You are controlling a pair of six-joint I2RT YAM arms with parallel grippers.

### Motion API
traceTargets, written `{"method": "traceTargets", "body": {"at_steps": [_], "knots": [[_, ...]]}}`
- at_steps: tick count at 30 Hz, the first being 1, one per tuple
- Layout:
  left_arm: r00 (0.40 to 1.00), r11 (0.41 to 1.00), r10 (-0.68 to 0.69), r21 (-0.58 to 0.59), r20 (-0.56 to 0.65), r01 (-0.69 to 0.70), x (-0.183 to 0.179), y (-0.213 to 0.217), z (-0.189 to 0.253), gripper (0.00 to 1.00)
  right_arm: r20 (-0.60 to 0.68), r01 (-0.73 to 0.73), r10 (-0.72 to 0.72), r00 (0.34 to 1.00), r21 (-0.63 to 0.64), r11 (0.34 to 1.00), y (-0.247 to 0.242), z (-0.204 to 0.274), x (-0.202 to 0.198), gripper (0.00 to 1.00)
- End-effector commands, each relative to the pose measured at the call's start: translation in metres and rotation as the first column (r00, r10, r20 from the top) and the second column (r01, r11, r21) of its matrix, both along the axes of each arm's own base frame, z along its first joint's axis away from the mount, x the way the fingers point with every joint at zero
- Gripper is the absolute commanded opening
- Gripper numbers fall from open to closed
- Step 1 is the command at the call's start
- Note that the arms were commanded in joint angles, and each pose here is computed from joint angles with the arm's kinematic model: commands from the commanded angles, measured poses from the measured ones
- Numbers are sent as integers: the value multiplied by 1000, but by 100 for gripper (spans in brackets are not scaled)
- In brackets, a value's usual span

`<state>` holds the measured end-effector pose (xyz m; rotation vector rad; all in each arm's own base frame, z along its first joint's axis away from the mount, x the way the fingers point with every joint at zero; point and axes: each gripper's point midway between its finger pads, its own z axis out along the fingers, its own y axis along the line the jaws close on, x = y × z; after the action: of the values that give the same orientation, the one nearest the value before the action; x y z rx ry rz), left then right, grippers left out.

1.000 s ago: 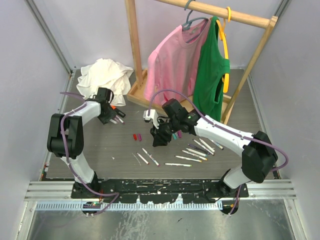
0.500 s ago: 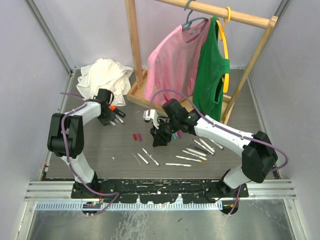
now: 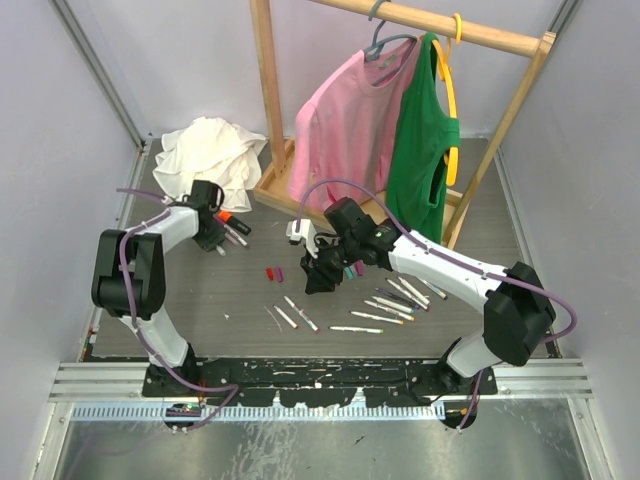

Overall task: Open the pen caps
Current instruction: Pick up the pen from the center of the board.

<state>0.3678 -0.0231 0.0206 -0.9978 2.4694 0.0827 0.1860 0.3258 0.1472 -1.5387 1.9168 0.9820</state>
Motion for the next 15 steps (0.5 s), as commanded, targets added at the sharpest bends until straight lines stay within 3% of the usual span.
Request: {"method": "traceTargets", "body": {"at_steps": [1,9,15], "knots": [[999,1000,19,11,-41,-19,-18,8,-10,14,34,-22,20,999,54,998,7,19,4,39],[996,1000,22,17,85,-23,-31,13,18,3,13,-45,44,999,81,996,9,25,-3,39],[981,997,-5,-74,192,19,-46,-3,40,0,-13,-69,71,997,126,990,9,35,-10,39]]}}
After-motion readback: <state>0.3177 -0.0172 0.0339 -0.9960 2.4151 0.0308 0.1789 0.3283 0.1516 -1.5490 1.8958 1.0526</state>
